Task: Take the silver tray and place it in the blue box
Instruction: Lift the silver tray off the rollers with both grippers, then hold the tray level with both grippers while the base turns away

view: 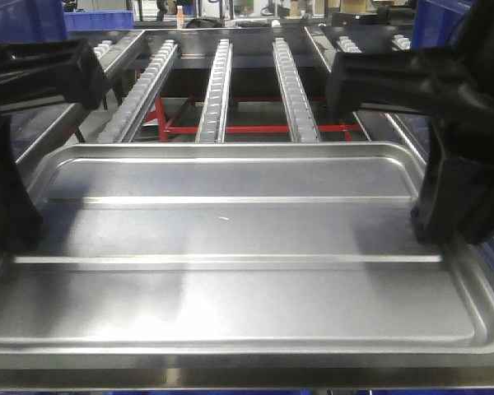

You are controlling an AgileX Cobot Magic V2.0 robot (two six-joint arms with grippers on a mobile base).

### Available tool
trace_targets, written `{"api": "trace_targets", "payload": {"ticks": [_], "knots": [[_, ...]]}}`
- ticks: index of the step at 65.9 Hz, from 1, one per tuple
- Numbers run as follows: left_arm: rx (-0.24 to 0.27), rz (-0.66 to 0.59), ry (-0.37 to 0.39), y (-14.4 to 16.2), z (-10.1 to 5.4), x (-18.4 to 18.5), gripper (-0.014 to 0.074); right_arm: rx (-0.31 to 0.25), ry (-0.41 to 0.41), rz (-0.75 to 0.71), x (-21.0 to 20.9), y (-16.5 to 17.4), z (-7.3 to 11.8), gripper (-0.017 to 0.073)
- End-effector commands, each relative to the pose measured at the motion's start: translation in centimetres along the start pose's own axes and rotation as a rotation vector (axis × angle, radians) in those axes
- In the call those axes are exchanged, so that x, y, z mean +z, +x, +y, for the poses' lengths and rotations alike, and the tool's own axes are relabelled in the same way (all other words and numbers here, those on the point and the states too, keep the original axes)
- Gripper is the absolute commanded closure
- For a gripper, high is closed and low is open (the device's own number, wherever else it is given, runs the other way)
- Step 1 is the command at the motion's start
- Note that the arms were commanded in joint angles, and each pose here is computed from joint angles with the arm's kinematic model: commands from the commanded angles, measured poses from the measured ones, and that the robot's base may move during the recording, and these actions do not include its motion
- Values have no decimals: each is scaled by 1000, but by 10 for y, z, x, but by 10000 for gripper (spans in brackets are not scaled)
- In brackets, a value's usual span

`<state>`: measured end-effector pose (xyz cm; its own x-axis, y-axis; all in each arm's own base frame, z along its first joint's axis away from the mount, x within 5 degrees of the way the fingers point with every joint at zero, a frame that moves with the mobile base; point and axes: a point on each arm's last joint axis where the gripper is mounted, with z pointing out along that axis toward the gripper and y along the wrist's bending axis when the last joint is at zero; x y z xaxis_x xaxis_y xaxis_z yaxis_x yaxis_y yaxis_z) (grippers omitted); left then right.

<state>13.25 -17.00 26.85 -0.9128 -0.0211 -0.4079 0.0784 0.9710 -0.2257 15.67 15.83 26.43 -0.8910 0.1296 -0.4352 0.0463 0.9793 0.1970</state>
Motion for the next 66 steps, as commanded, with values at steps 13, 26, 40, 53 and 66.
{"api": "trace_targets", "payload": {"ticks": [13, 26, 40, 53, 66], "knots": [[4, -42, 14, -5, 0, -12, 690, -9, 6, -59, -12, -9, -3, 505], [4, -42, 14, -5, 0, -12, 690, -9, 6, -59, -12, -9, -3, 505], [4, -42, 14, -5, 0, -12, 690, -9, 8, -59, -12, -9, -3, 505], [4, -42, 14, -5, 0, -12, 690, -9, 8, -59, -12, -9, -3, 505], [4, -42, 14, -5, 0, -12, 690, -9, 21, -53, -12, -8, -4, 505]]}}
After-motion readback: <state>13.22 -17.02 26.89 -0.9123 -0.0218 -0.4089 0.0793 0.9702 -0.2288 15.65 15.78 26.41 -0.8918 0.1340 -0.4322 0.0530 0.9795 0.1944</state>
